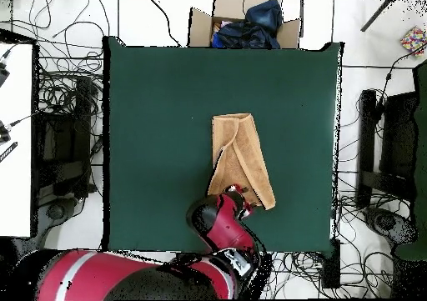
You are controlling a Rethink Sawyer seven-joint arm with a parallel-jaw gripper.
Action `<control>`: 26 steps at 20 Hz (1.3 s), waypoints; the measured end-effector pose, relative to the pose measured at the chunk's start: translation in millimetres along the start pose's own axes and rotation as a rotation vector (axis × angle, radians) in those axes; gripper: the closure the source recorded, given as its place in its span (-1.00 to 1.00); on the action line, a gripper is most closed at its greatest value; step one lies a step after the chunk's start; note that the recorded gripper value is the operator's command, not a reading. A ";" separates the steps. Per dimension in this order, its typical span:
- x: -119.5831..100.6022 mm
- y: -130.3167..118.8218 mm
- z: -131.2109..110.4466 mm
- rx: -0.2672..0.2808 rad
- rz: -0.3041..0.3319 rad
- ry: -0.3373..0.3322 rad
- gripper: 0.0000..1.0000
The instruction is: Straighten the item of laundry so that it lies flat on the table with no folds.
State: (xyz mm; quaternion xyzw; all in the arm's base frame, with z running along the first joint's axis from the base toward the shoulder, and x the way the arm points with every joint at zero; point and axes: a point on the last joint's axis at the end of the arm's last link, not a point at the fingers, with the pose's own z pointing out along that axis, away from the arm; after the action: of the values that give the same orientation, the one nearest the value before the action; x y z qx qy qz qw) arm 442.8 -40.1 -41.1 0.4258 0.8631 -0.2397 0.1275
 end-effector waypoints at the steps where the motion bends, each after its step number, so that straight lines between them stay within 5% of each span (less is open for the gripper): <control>1: 0.6 1.3 -0.7 -0.001 -0.003 -0.010 -1.00; 6: 6.4 10.1 -2.3 -0.008 -0.027 -0.080 -1.00; 26: -10.3 -18.4 44.0 0.022 -0.038 -0.125 -1.00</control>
State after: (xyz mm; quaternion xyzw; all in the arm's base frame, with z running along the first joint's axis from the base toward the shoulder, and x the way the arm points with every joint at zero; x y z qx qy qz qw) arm 435.1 -79.6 -68.6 0.3951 0.8587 -0.2778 0.1717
